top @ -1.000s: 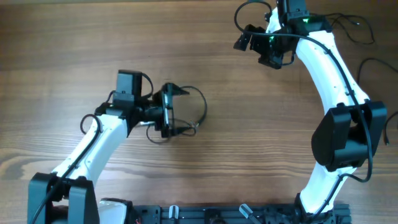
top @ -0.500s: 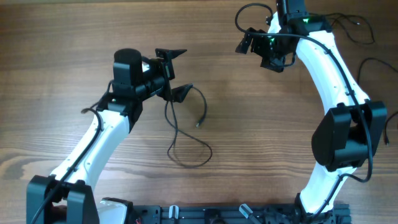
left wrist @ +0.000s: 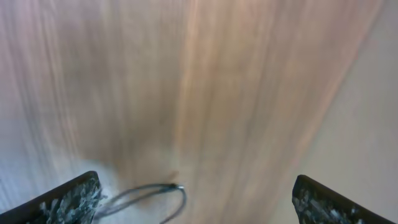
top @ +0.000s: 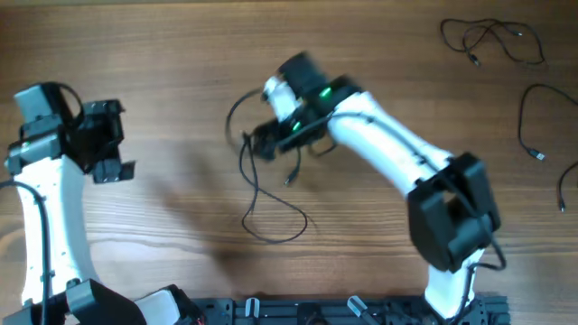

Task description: Untangle cables

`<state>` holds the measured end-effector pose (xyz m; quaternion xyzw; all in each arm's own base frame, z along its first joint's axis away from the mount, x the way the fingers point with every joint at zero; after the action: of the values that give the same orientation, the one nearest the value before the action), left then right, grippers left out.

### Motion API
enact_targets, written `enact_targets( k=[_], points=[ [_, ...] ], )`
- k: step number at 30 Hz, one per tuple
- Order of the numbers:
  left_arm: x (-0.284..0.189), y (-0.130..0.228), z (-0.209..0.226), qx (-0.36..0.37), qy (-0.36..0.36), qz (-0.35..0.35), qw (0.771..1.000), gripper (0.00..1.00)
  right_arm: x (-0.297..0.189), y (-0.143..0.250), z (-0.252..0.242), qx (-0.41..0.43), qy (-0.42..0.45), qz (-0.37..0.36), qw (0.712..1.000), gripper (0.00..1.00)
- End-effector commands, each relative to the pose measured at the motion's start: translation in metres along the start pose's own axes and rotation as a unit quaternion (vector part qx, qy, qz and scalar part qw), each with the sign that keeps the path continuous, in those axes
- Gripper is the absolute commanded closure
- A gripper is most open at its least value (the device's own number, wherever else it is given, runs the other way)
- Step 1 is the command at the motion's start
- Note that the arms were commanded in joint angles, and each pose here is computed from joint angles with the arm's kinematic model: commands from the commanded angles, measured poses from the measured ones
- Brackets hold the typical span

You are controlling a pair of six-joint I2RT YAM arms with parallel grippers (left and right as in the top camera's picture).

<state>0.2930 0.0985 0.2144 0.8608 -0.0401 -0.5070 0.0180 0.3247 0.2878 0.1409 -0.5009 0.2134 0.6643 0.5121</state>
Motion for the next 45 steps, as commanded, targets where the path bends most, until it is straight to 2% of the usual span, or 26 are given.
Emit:
enact_targets(
  k=[1, 4, 6, 9, 12, 15, 19, 22, 25, 26, 28, 33, 37, 41, 43, 45],
  points=[
    [-0.013, -0.015, 0.009, 0.022, -0.008, -0.024, 0.999, 0.00, 0.029, 0.029, 0.014, -0.041, 0.118, 0.015, 0.992, 0.08],
    [-0.013, -0.015, 0.010, 0.020, -0.009, -0.024, 0.999, 0.00, 0.045, 0.045, 0.034, -0.088, 0.219, -0.003, 0.972, 0.08],
    [-0.013, -0.013, 0.014, 0.018, -0.019, -0.019, 0.999, 0.00, 0.061, 0.052, 0.045, -0.092, 0.195, 0.012, 0.976, 0.15],
    [-0.013, -0.013, 0.015, 0.017, -0.022, -0.017, 0.999, 0.00, 0.086, 0.059, 0.049, -0.101, 0.179, 0.026, 0.978, 0.31],
    [-0.013, -0.012, 0.016, 0.015, -0.026, -0.015, 0.999, 0.00, 0.089, 0.061, 0.050, -0.103, 0.182, 0.029, 0.977, 0.50],
    [-0.013, -0.011, 0.019, 0.013, -0.035, -0.011, 0.999, 0.00, 0.096, 0.062, 0.048, -0.106, 0.180, 0.035, 0.977, 0.59],
    [-0.013, -0.010, 0.020, 0.012, -0.038, -0.009, 0.999, 0.00, 0.105, 0.064, 0.047, -0.118, 0.173, 0.054, 0.976, 0.61],
    [-0.013, -0.010, 0.021, 0.011, -0.040, -0.008, 0.999, 0.00, 0.106, 0.064, 0.046, -0.117, 0.174, 0.057, 0.976, 0.96],
    [-0.014, -0.008, 0.025, 0.008, -0.050, -0.003, 0.999, 0.00, 0.100, 0.055, 0.038, -0.080, 0.177, 0.055, 0.979, 0.96],
    [-0.014, -0.007, 0.027, 0.006, -0.055, -0.001, 0.998, 0.00, 0.092, 0.045, 0.024, -0.039, 0.183, 0.047, 0.981, 0.96],
    [-0.014, -0.007, 0.027, 0.005, -0.057, 0.000, 0.998, 0.00, 0.077, 0.030, 0.001, -0.022, 0.192, 0.036, 0.981, 0.96],
    [-0.014, -0.007, 0.027, 0.005, -0.057, 0.000, 0.998, 0.00, -0.014, -0.015, -0.101, 0.060, 0.214, -0.043, 0.974, 0.96],
    [-0.014, -0.006, 0.027, 0.005, -0.057, 0.001, 0.998, 0.00, -0.067, -0.023, -0.188, 0.056, 0.248, -0.076, 0.964, 0.96],
    [-0.014, -0.006, 0.028, 0.005, -0.058, 0.001, 0.998, 0.00, -0.123, -0.023, -0.282, 0.043, 0.305, -0.141, 0.941, 0.96],
    [-0.014, -0.006, 0.029, 0.004, -0.062, 0.003, 0.998, 0.00, -0.141, -0.016, -0.308, 0.002, 0.323, -0.141, 0.936, 0.96],
    [-0.014, -0.005, 0.030, 0.003, -0.064, 0.004, 0.998, 0.00, -0.144, -0.004, -0.319, -0.066, 0.315, -0.108, 0.941, 0.96]
  ],
)
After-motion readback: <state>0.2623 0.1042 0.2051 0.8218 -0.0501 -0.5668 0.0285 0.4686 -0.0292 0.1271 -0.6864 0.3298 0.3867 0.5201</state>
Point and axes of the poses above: each gripper's point midway between its finger pads, its own x axis out along the fingers, its own z axis along the line the jaws close on, y = z × x, the point moved 7 cm from there along -x, back along the fingers, and after that the axes turned 6 degrees about x, right-handed, at the moved point
